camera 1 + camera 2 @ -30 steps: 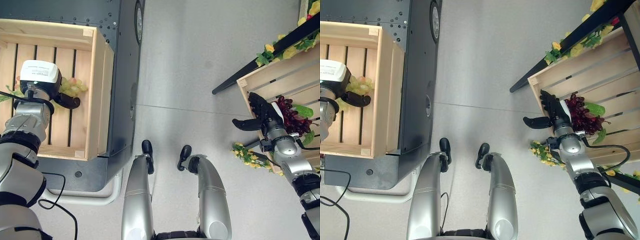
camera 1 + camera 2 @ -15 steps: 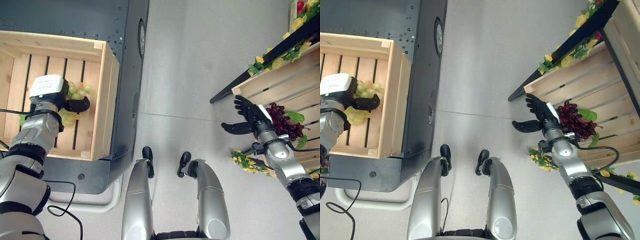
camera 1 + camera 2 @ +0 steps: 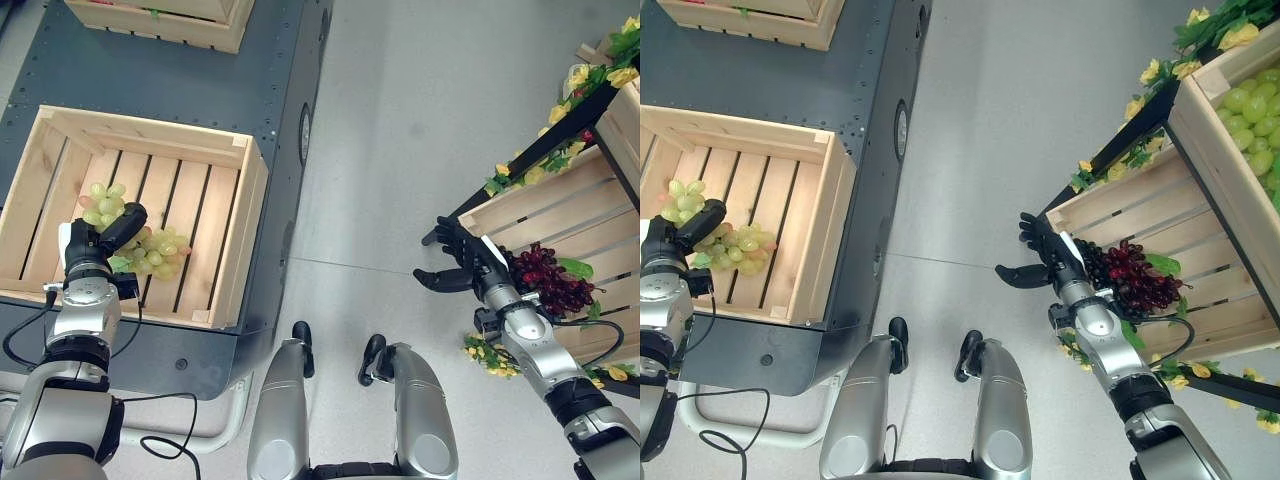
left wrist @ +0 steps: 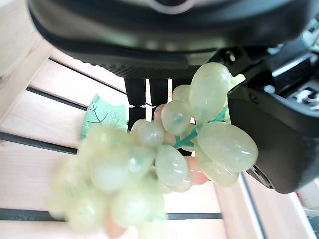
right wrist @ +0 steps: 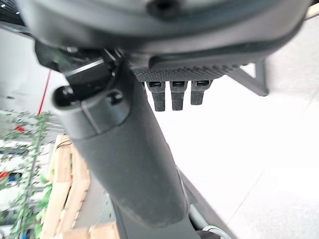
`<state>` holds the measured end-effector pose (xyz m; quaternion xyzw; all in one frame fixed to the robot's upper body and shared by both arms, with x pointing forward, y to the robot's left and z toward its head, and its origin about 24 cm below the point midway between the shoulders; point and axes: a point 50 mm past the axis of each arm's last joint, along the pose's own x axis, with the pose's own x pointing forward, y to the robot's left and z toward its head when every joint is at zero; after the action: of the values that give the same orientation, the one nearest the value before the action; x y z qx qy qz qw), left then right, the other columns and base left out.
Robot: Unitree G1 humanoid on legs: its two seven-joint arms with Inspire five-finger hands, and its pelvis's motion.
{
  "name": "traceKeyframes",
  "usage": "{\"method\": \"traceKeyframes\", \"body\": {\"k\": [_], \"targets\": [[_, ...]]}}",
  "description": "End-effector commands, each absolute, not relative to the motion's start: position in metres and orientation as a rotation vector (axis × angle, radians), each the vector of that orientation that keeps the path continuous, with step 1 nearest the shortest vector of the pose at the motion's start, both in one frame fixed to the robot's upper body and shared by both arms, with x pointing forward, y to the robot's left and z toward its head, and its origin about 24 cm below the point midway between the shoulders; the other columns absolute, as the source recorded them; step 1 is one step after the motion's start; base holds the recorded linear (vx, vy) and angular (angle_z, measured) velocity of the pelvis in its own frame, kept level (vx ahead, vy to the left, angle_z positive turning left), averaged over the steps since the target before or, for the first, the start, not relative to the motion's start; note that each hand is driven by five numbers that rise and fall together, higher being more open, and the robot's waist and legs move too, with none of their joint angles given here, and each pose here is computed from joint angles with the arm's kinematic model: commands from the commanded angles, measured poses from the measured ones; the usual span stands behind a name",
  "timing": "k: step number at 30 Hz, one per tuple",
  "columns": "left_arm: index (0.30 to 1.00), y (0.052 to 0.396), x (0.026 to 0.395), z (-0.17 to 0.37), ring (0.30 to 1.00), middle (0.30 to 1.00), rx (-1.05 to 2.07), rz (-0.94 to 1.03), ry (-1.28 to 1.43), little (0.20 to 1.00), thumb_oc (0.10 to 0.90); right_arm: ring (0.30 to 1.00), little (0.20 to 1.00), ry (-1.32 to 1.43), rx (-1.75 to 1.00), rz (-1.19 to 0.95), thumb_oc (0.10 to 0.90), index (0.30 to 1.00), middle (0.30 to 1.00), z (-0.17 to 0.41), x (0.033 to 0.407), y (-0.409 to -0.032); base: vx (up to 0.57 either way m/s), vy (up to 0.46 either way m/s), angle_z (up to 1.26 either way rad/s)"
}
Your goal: Pick up the fruits from the basket on one side to the basket on the other side
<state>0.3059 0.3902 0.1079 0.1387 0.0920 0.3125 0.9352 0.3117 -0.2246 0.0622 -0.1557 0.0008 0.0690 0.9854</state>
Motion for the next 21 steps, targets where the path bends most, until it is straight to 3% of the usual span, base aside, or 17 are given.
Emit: {"method": "traceKeyframes", "body": {"k": [1,4,21], "targets": [[0.3,0.39,0.311,0.161,0.3,0.3,0.191,0.655,-0.134,0.3,0.4,0.9,0.9,-0.22,-0.324,0.134,0.8,0.9,0.9,0.111,0.317,-0.225,0.05,-0.002,-0.07],[0.3,0.383,0.31,0.161,0.3,0.3,0.104,0.602,-0.193,0.3,0.4,0.9,0.9,-0.221,-0.307,0.149,0.8,0.9,0.9,0.108,0.314,-0.218,0.05,-0.004,-0.12],[0.3,0.329,0.319,0.194,0.3,0.3,0.248,0.336,-0.424,0.3,0.4,0.9,0.9,-0.196,-0.139,0.278,0.8,0.9,0.9,0.095,0.305,-0.189,0.02,-0.026,-0.01]]}}
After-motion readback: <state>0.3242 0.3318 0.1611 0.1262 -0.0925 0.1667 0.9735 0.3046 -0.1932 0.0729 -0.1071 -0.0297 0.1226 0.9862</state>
